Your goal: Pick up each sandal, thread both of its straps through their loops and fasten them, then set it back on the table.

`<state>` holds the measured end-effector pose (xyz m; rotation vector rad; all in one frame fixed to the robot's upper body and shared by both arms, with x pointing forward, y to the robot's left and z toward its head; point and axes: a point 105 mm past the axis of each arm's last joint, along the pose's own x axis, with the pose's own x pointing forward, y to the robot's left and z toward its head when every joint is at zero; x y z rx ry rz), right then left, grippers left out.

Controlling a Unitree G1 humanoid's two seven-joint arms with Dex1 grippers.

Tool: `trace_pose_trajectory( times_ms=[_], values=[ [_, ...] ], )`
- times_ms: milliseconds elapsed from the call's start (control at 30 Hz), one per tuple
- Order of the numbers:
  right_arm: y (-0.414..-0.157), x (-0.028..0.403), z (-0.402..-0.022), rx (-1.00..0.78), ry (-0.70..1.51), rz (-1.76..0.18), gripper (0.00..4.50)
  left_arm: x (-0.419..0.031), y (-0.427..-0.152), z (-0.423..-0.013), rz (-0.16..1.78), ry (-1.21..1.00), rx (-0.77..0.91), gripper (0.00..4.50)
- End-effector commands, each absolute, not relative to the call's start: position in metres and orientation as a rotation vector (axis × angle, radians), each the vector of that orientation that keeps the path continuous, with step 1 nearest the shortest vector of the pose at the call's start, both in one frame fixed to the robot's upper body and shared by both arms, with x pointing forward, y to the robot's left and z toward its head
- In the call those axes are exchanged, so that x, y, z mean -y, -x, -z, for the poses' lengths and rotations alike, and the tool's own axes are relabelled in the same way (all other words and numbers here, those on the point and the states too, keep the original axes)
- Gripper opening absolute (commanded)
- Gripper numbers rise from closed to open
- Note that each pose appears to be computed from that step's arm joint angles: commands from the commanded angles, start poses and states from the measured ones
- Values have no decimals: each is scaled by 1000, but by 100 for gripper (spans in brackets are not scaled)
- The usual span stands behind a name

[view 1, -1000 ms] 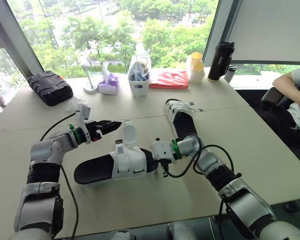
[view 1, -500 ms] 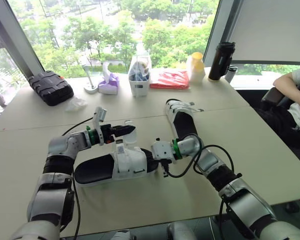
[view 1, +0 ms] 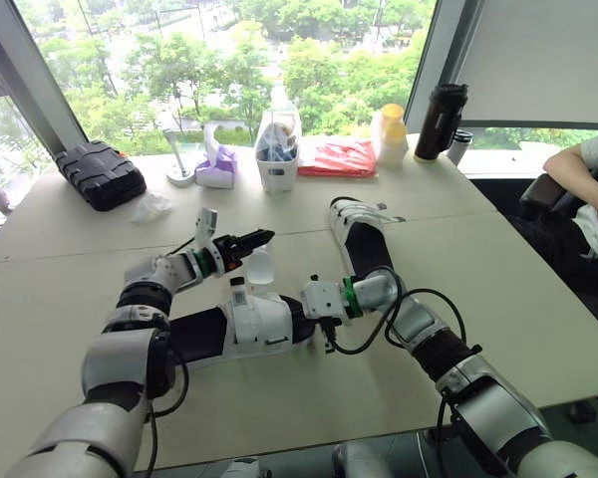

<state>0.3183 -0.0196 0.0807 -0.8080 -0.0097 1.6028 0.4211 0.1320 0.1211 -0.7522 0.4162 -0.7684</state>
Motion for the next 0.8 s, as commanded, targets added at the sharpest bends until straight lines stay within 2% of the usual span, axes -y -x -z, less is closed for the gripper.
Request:
trace_pose_trajectory(
  times_ms=[33, 100, 300, 467, 533, 633, 800],
  values=[
    [-310, 38, -34, -216, 857, -1620, 0, -132, -429, -140, 769, 753, -346, 392],
    [-311, 38, -35, -215, 858, -1619, 0, -130, -430, -140, 771, 757, -344, 309],
    [-312, 39, -35, -214, 860, -1616, 0, -128, -431, -140, 776, 763, -342, 2],
    [-312, 39, -35, -215, 861, -1615, 0, -129, -428, -141, 805, 737, -336, 2],
    [-312, 39, -35, -215, 860, -1614, 0, -132, -424, -152, 866, 705, -280, 2],
    [-312, 39, -35, -215, 857, -1614, 0, -136, -417, -173, 972, 680, -182, 2],
    [-311, 40, -34, -217, 858, -1617, 0, -138, -382, -233, 1174, 601, 47, 2]
  ],
)
